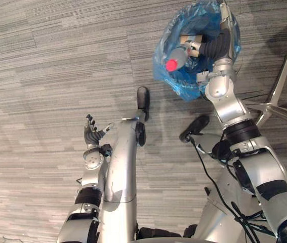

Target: Gather rubbish on tea table into small bin, then transfer packed bag to large trash can.

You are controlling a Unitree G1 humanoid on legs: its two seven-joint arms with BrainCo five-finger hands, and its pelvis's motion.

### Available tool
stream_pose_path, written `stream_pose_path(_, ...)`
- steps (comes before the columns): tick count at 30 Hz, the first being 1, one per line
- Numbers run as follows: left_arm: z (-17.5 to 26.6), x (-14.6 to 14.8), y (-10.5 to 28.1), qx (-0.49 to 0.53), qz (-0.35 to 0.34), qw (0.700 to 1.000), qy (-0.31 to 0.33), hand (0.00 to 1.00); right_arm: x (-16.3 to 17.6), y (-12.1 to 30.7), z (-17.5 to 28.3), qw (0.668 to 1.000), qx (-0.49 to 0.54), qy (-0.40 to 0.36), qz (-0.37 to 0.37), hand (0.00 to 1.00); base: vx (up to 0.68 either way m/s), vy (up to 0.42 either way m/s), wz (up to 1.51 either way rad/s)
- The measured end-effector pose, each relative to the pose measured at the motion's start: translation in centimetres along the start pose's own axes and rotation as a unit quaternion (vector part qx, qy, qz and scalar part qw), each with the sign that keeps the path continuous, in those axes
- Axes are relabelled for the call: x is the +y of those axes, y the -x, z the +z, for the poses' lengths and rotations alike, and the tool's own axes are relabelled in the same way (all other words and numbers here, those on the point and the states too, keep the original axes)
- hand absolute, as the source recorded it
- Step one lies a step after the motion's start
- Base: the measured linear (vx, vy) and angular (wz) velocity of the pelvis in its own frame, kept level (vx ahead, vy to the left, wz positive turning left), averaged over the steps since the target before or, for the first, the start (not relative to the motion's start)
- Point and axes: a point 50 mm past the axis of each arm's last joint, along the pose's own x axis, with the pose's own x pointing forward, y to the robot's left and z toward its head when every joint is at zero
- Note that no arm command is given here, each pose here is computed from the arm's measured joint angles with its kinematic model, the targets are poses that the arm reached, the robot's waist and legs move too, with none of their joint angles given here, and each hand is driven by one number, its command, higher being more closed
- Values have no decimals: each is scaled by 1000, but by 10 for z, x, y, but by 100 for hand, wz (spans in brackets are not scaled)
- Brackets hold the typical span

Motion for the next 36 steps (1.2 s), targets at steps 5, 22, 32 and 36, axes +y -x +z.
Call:
stream_pose_path(5, -4, 10, 0, 4, 8, 1000, -22, 0, 19, 27, -10, 999, 10, 25, 45, 0, -52, 48, -1)
stream_pose_path(22, -11, 14, -7, 22, 17, 998, -63, 0, 86, 81, -73, 930, 111, 213, 278, 100, -49, 39, 3)
stream_pose_path(32, -13, 12, -8, 30, 16, 997, -65, 0, 84, 61, -68, 934, 119, 206, 267, 100, -71, 15, 1)
stream_pose_path(36, -13, 12, -9, 30, 16, 997, -65, 0, 80, 55, -57, 948, 101, 177, 245, 100, -79, 26, -2)
